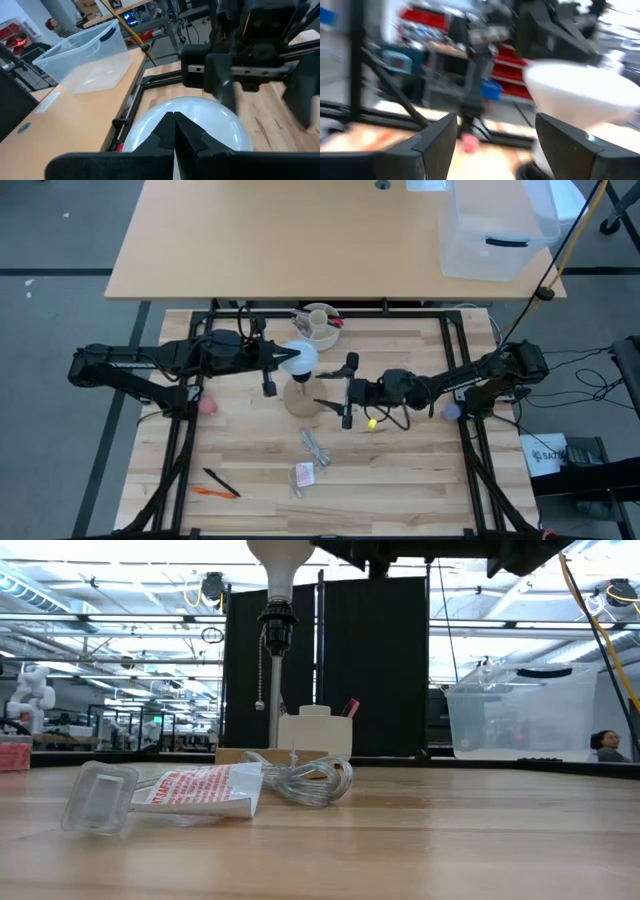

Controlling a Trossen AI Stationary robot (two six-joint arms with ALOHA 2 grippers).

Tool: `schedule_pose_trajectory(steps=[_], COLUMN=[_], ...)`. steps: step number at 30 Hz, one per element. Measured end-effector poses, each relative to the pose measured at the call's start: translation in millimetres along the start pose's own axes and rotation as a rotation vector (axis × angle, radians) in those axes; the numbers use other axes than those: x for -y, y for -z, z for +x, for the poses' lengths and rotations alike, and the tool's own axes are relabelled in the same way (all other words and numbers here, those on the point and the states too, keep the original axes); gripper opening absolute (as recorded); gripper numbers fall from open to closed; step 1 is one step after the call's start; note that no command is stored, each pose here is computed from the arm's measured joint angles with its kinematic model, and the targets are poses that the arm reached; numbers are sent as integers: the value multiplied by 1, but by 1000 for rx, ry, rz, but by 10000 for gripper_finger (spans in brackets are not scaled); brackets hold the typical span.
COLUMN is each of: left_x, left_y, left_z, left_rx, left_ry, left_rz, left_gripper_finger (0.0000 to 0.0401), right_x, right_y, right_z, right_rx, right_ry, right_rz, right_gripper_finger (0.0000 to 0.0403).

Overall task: Screw lightbulb
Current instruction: Insert the lightbulb into the wooden lamp

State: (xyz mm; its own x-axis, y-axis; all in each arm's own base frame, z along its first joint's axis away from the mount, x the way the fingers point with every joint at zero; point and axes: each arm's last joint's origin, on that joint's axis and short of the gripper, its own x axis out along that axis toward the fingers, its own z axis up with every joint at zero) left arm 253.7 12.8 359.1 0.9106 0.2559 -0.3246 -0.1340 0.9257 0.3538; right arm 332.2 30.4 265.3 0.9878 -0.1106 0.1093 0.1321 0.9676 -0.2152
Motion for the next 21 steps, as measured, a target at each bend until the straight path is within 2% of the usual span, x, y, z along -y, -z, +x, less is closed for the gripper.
schedule_pose_trajectory(steps=[2,7,11,21], left_x=[0,0,0,3], left_y=[0,0,0,-1], left_z=[0,0,0,-1], left_rx=[2,2,3,1], left_ry=[-1,0,0,7], left_rz=[0,-3,-3,2], left_gripper_finger=[0,0,0,0], right_x=[2,10,14,26], right_y=[0,-9,-15,-31], right_z=[0,-1,-1,16], right_rx=[-13,59,73,-28], right_ry=[58,153,162,168], right_rz=[-6,-30,-41,-35], right_gripper_finger=[263,263,263,263])
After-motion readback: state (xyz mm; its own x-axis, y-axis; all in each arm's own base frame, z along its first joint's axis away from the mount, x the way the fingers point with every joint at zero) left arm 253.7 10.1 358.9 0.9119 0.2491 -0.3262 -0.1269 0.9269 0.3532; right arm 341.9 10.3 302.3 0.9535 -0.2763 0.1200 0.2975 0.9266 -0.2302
